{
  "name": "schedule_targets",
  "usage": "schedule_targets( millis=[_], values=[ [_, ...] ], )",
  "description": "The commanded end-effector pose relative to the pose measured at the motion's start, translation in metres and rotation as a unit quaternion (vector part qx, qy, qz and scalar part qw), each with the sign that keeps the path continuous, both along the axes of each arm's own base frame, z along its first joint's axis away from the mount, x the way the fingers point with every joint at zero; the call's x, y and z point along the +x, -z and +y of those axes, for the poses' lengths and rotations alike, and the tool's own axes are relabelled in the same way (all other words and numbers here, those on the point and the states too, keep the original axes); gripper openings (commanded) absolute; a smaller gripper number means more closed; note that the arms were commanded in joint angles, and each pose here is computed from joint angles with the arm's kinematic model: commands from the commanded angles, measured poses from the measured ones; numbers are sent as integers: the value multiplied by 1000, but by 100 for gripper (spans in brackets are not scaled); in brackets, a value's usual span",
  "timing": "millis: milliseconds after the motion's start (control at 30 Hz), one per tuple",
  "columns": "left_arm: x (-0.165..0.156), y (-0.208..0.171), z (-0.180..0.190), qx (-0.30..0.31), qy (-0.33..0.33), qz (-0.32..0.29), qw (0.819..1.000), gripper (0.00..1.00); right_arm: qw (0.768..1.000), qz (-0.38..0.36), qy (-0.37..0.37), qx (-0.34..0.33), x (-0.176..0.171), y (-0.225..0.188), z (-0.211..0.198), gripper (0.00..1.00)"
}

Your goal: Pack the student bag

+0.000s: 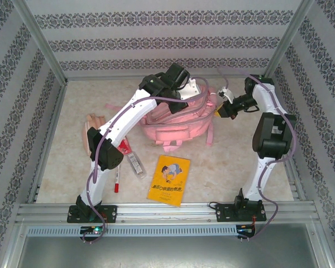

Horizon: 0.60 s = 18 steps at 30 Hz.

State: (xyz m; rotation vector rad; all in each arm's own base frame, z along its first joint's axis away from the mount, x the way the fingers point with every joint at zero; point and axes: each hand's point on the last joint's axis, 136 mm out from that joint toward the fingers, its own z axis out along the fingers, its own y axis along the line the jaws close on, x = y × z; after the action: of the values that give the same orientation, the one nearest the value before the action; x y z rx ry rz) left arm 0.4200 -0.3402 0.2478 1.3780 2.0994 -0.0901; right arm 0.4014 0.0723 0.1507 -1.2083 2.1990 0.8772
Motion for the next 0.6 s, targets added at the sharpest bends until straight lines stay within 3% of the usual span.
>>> schedule_targets(
  millis=[0,267,433,567],
  values=[
    [23,-11,2,-18,-34,-29,999,0,999,-20,-35,-21,-27,-12,9,0],
    [30,18,-18,-47,-41,6,998,0,998,-15,-56,9,-73,-22,57,0],
    [28,35,-31,-75,-49,46,995,0,995,59,-4,79,-88,-13,87,0],
    [27,46,-40,-101,-60,73,990,0,978,142,27,154,-98,-14,123,0]
  ],
)
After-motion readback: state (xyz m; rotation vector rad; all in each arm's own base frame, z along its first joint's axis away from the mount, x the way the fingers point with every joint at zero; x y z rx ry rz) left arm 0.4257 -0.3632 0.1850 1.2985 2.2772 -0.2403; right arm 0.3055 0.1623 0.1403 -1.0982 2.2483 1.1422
